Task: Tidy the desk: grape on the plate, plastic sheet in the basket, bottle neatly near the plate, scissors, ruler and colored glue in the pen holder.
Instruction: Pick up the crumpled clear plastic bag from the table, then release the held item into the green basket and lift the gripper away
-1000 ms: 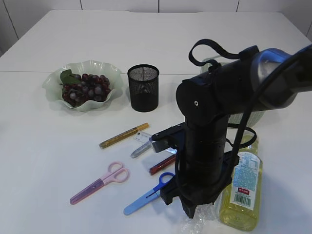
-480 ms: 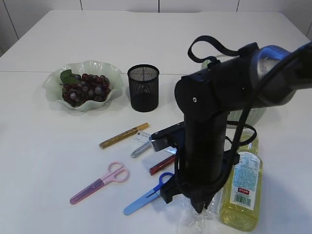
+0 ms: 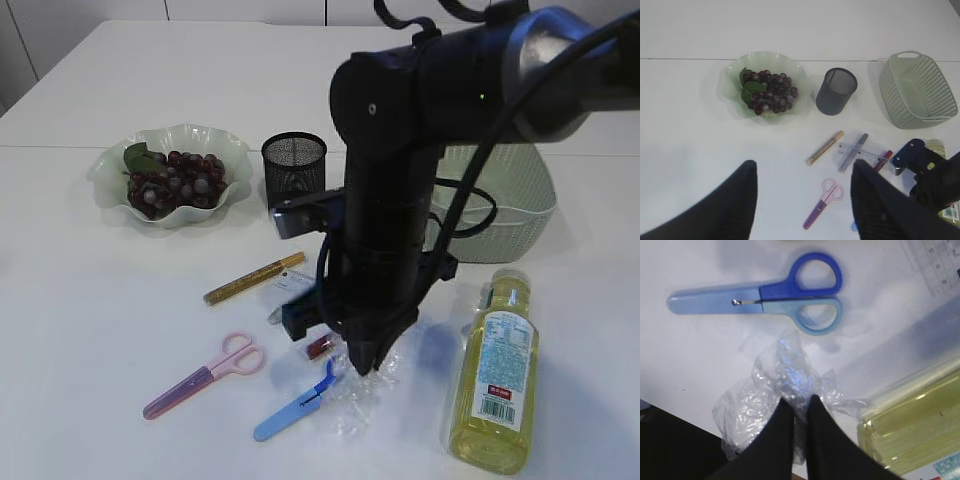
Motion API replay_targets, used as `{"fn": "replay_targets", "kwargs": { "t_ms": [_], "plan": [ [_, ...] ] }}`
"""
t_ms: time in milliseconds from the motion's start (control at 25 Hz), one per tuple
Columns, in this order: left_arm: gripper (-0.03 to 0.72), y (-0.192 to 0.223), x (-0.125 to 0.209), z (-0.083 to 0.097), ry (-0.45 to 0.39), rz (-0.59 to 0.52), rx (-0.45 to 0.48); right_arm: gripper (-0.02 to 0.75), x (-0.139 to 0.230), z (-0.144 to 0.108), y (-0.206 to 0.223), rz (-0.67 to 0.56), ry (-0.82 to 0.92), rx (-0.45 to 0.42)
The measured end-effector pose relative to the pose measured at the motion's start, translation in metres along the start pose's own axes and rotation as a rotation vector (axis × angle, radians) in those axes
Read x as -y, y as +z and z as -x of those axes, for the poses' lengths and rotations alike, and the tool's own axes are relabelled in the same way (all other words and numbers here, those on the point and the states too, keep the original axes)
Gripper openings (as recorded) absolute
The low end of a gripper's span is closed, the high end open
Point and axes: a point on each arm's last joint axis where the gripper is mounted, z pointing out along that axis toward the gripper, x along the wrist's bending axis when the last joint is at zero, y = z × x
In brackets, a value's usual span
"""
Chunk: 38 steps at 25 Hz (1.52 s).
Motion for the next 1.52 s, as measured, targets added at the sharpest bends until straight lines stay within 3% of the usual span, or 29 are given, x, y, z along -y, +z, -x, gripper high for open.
{"fn": "replay_targets", "kwargs": {
  "t_ms": [320, 520, 760, 960, 1280, 1520],
  "plan": [
    [0.434, 0.002, -0.001, 0.000, 0.000, -0.006, -0.001, 0.048, -0.025, -0.009, -0.047, 0.170, 0.059, -0.045],
    [0.434, 0.002, -0.001, 0.000, 0.000, -0.006, -0.001, 0.048, -0.042, 0.005, -0.093, 0.328, 0.119, -0.060],
    [0.433, 0.002, -0.001, 0.000, 0.000, -0.005, -0.003, 0.048, -0.050, 0.053, -0.141, 0.488, 0.231, -0.013],
    [0.433, 0.002, -0.001, 0.000, 0.000, -0.005, -0.003, 0.048, -0.046, 0.109, -0.162, 0.551, 0.366, 0.034],
    [0.433, 0.006, -0.001, 0.000, -0.001, -0.014, -0.004, 0.048, -0.040, 0.178, -0.155, 0.528, 0.513, 0.124],
    [0.433, 0.007, -0.001, 0.000, -0.001, -0.018, -0.005, 0.048, -0.045, 0.203, -0.133, 0.474, 0.557, 0.142]
  ]
}}
